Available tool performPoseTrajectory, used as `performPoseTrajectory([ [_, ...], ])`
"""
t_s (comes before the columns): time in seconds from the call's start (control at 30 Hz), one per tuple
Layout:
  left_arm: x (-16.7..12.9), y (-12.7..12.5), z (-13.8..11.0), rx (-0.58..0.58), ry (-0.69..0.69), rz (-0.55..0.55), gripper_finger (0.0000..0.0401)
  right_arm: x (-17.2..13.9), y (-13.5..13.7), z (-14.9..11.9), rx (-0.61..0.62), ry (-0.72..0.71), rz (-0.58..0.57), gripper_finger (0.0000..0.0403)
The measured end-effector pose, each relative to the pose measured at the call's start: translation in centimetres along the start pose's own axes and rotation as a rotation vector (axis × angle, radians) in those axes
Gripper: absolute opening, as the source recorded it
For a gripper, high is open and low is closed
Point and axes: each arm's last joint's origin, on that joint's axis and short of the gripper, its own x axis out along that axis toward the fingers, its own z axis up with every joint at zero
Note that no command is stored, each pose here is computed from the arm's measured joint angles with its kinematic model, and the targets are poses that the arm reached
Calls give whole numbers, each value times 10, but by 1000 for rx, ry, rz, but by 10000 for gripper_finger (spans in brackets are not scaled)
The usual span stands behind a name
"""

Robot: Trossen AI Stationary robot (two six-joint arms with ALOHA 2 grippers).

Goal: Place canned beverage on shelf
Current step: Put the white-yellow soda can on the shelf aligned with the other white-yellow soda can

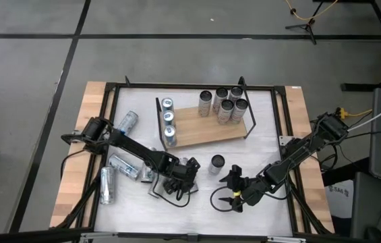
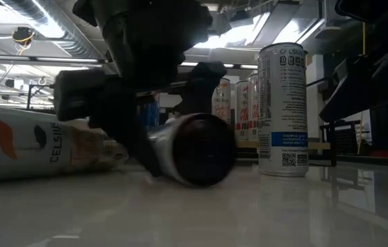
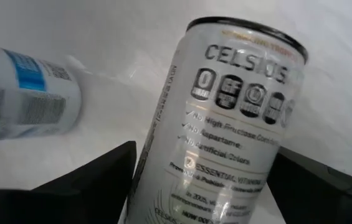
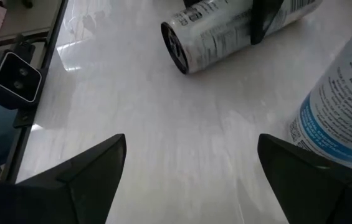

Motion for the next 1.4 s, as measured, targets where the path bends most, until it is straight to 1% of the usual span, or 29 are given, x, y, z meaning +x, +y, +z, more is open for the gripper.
performPoseTrajectory([
  [0.23,0,0,0,-1,-2,2,287,0,0,0,0,0,0,358],
  [0.43,-1,0,1,-28,-8,4,270,0,2,2,12,-21,17,358],
  [0.73,-1,1,3,-131,-27,6,267,-1,8,11,58,-102,82,358],
  [1.0,0,5,1,-318,-61,-58,266,-3,14,19,103,-181,145,358],
  [1.1,0,7,1,-368,-82,-69,266,-3,15,21,110,-194,156,358],
  [1.33,-1,12,6,-403,-162,-76,266,-3,15,21,111,-197,158,358],
  [1.4,-2,15,8,-411,-183,-92,265,-3,16,22,115,-204,164,358],
])
